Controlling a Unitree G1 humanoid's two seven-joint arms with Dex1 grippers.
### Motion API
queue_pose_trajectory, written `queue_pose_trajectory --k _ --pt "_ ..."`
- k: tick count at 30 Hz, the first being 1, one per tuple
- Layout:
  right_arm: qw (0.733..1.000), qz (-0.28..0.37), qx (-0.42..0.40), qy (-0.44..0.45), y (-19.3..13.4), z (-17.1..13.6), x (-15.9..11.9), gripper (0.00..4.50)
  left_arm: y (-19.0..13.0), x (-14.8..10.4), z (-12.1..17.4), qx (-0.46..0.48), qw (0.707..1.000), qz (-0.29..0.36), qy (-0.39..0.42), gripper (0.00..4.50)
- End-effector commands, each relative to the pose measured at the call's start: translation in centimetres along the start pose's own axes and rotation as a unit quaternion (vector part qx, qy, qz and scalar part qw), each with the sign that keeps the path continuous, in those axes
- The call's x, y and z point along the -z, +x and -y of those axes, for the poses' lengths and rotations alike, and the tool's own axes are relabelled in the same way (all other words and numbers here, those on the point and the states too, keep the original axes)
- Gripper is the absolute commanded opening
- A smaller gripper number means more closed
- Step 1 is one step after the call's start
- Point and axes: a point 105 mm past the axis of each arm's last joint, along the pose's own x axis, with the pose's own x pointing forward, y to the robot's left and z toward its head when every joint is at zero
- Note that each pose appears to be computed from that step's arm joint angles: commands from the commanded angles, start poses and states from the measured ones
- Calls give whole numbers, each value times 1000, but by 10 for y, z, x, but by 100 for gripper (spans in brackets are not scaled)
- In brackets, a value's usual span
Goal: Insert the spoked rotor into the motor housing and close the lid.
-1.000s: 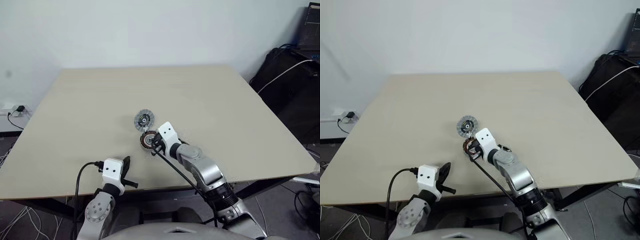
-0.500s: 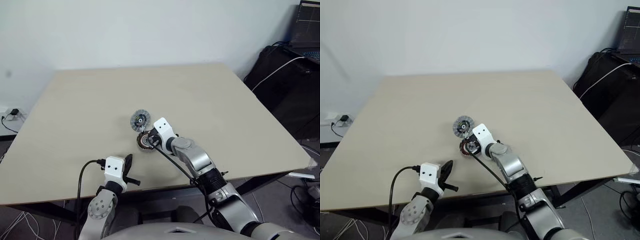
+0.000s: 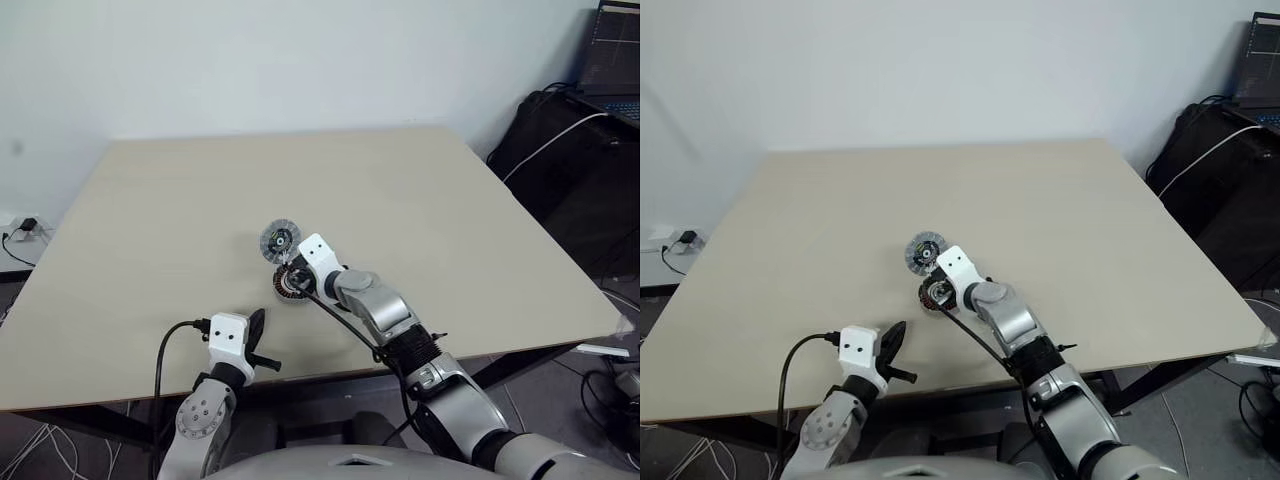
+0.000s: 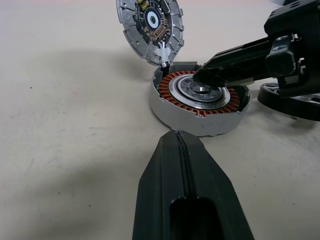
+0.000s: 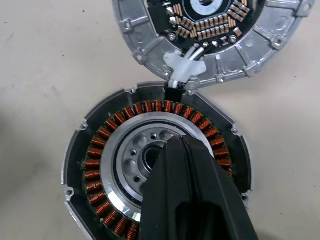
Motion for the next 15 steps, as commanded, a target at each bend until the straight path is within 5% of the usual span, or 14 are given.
queue_pose_trajectory --k 1,15 --pt "999 23 -19 -19 -1 -7 -17 2 2 -6 4 3 1000 12 -10 0" --pt "998 14 -58 -37 -16 -21 -6 2 3 1 6 9 1000 -5 -13 0"
